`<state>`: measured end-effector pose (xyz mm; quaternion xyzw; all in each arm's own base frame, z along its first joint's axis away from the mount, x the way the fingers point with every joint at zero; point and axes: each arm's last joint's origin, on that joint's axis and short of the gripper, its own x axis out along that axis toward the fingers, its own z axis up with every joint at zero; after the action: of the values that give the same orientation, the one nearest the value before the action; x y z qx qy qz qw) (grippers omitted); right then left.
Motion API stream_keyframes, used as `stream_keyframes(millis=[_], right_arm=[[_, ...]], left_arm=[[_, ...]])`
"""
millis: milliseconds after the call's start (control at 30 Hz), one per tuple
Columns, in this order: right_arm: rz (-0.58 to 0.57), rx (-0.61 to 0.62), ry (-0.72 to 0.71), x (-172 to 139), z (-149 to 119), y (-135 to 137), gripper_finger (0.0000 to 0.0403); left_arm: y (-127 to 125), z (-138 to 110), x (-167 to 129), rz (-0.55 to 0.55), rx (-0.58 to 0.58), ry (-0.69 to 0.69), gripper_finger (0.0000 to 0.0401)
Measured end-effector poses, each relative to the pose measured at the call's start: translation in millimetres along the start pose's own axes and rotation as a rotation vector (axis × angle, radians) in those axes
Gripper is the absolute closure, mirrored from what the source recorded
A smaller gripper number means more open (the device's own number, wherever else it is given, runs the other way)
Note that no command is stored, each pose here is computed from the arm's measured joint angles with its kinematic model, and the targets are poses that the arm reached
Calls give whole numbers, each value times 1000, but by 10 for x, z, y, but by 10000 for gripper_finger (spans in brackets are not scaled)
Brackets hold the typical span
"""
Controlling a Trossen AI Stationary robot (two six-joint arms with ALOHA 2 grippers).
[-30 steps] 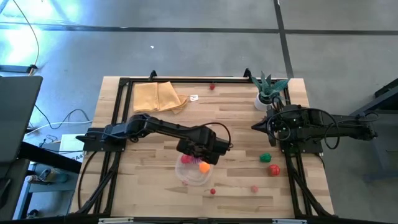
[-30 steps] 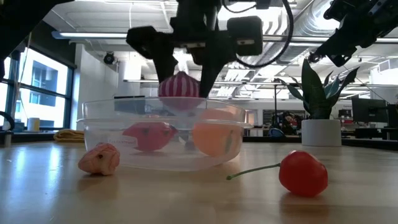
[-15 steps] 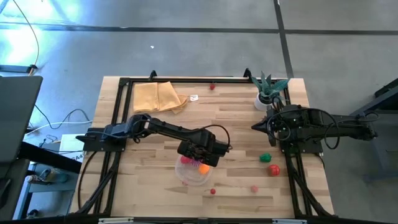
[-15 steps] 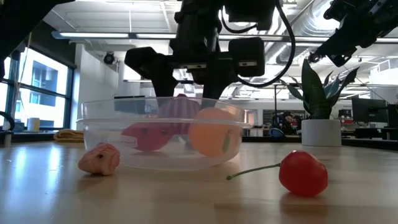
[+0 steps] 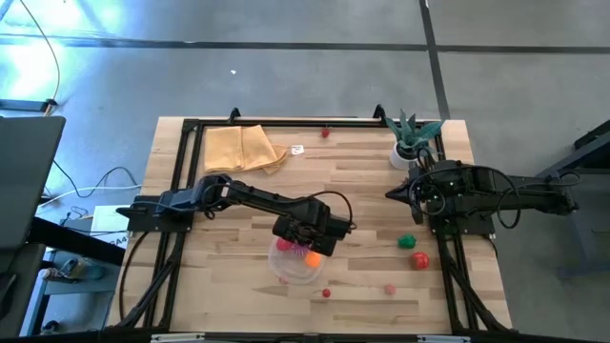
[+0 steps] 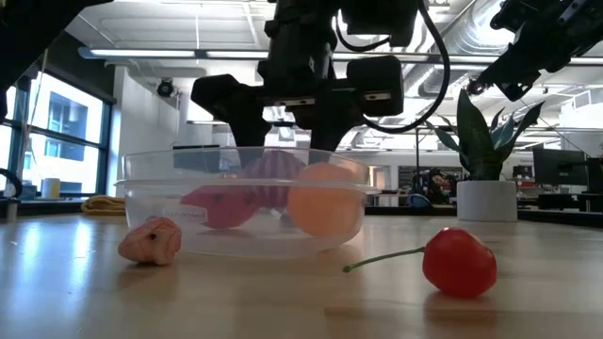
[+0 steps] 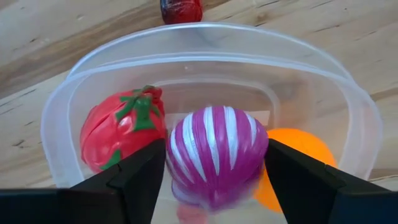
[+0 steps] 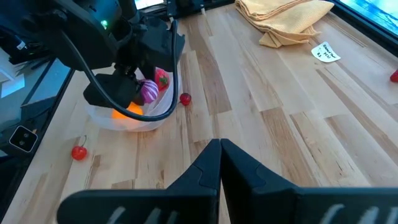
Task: Pick and placing Produce into tupperware
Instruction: Put the onion into the bin, then put the top cherry into the bin
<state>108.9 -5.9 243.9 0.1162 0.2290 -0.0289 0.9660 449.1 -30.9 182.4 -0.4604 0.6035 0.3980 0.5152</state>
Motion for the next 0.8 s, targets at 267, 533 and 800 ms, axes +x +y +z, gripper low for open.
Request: stream_keyframes(millis=[267, 533, 800], right_arm=[[0, 0, 0, 1, 0, 0, 402], [0, 0, 0, 1, 0, 0, 402], [0, 0, 0, 1, 0, 0, 402]], left_arm=[[-3, 9, -1, -2, 5, -16, 96], [-4, 17, -32, -3, 5, -11, 103], [-21, 20, -356, -39, 14, -18, 104]])
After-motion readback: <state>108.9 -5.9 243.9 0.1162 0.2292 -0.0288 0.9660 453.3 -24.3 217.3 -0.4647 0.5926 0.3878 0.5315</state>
